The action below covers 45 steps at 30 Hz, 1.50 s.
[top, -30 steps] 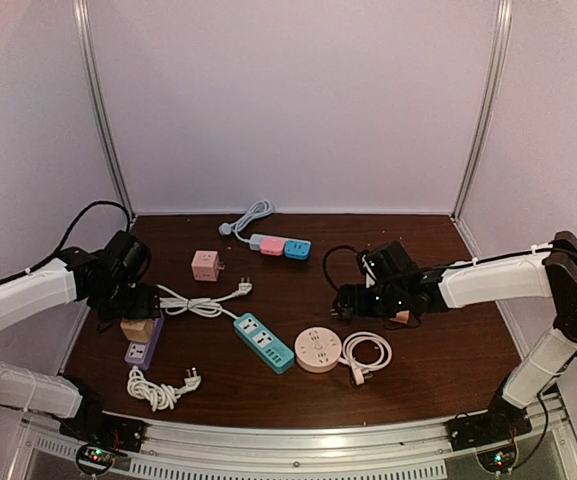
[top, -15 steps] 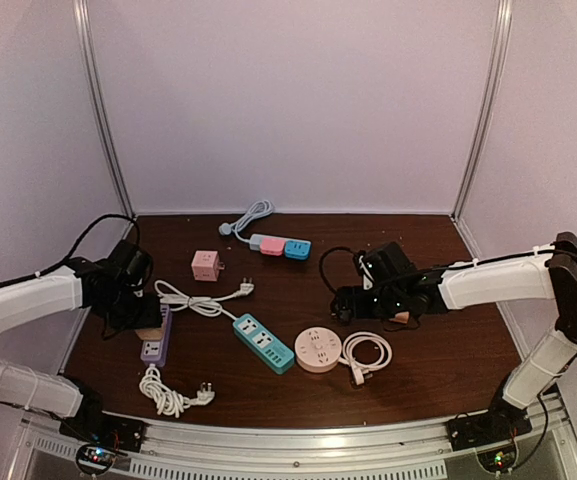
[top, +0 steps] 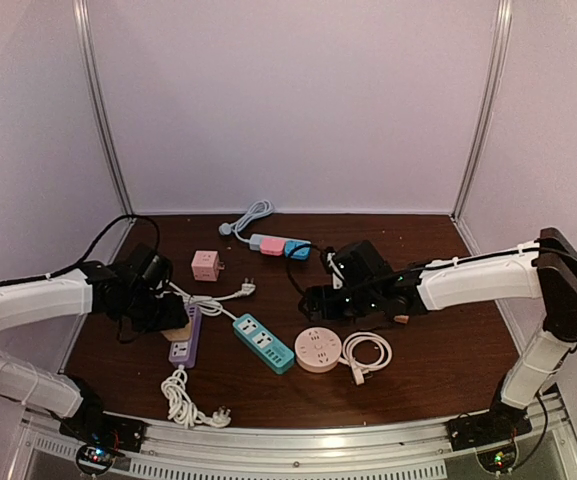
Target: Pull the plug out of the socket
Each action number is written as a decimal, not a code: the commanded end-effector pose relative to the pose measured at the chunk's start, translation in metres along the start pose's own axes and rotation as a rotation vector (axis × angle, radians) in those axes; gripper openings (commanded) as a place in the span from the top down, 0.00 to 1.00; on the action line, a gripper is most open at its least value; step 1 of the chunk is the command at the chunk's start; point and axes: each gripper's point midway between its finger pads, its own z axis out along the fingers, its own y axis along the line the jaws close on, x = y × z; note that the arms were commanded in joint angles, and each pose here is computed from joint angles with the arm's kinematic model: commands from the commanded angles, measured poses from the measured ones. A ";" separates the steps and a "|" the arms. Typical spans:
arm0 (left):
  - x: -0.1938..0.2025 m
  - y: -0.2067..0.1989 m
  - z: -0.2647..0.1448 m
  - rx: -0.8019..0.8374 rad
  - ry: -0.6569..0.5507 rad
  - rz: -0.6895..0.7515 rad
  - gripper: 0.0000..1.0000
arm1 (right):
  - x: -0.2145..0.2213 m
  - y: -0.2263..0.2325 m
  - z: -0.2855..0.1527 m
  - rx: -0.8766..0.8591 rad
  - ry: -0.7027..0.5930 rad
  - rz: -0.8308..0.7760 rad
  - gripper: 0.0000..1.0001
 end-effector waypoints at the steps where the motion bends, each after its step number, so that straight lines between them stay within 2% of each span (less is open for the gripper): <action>1: -0.004 -0.024 -0.006 0.103 -0.002 -0.036 0.71 | -0.009 0.050 0.012 -0.157 -0.001 0.023 0.14; 5: 0.001 -0.031 -0.010 0.159 -0.004 -0.028 0.76 | -0.013 0.093 0.029 -0.290 0.016 0.038 0.18; 10: 0.014 -0.032 -0.012 0.196 0.003 -0.018 0.79 | -0.019 0.141 0.048 -0.415 0.042 0.045 0.31; 13: 0.024 -0.040 -0.014 0.245 0.028 -0.004 0.80 | -0.017 0.159 0.062 -0.459 0.065 0.048 0.47; 18: 0.036 -0.050 -0.017 0.283 0.045 0.010 0.82 | -0.009 0.183 0.078 -0.531 0.113 0.077 0.80; 22: 0.041 -0.053 -0.018 0.277 0.045 0.019 0.82 | -0.001 0.200 0.086 -0.575 0.143 0.088 0.92; 33: 0.042 -0.060 -0.024 0.289 0.035 0.040 0.84 | 0.026 0.209 0.108 -0.610 0.219 0.119 0.99; 45: 0.023 -0.073 -0.040 0.332 -0.059 0.056 0.85 | 0.060 0.188 0.135 -0.473 0.257 0.138 1.00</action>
